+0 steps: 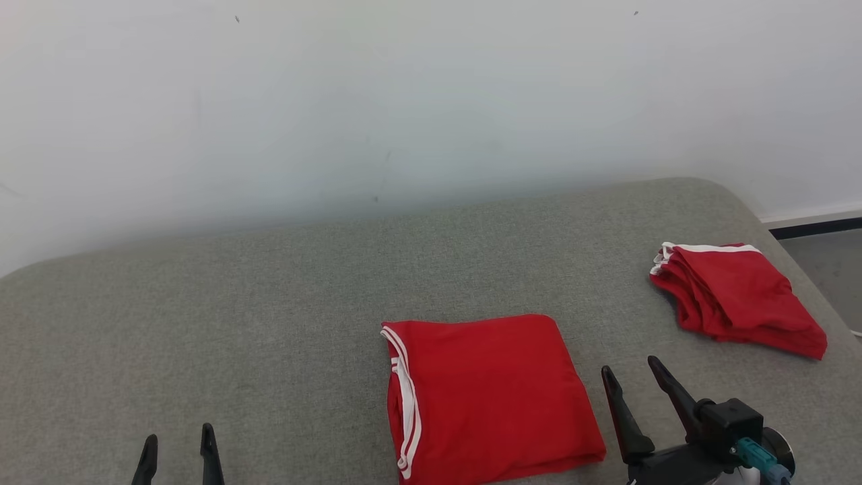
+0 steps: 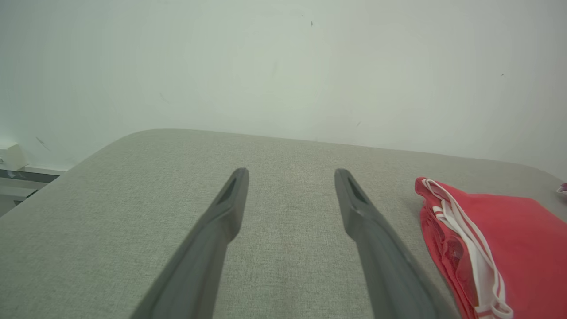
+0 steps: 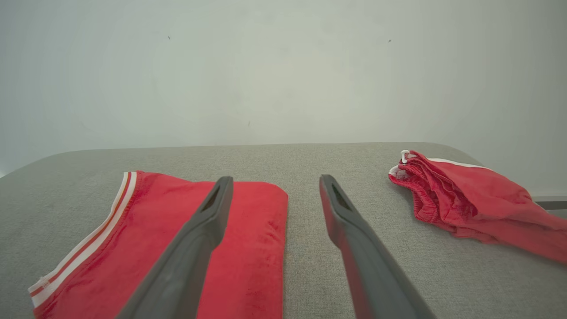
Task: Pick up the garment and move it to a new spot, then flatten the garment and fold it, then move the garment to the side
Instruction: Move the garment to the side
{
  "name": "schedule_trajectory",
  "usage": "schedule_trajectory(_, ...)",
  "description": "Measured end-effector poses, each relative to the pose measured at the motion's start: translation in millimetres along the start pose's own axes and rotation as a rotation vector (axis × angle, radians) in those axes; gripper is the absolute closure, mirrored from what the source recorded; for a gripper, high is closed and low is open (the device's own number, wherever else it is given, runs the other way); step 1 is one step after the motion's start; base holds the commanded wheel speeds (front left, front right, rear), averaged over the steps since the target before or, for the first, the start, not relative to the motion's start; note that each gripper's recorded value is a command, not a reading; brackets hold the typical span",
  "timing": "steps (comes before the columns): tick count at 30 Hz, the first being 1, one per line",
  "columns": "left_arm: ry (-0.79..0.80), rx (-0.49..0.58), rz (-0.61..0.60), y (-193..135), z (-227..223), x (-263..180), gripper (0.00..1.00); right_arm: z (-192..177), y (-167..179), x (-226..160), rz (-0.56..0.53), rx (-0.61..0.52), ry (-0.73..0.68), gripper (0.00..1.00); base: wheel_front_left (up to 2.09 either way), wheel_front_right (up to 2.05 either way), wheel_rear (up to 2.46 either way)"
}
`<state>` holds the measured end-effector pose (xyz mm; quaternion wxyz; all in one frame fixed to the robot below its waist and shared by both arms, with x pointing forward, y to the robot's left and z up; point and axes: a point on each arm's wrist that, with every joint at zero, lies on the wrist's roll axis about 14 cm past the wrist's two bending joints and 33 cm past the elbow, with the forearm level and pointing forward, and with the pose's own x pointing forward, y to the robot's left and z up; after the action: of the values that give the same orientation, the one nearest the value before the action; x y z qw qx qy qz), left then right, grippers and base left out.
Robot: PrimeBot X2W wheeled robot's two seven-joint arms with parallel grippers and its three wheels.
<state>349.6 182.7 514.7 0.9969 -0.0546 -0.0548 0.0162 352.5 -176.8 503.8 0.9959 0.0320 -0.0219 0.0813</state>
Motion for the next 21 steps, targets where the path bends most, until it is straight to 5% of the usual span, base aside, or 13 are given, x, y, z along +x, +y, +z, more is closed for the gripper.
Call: schedule_trajectory(21,0.001,0.006,0.023,8.4,-0.4,-2.1,0.0,-8.7,9.0,3.4,0.018,-0.008,0.024,0.0,0.0,0.0,0.0)
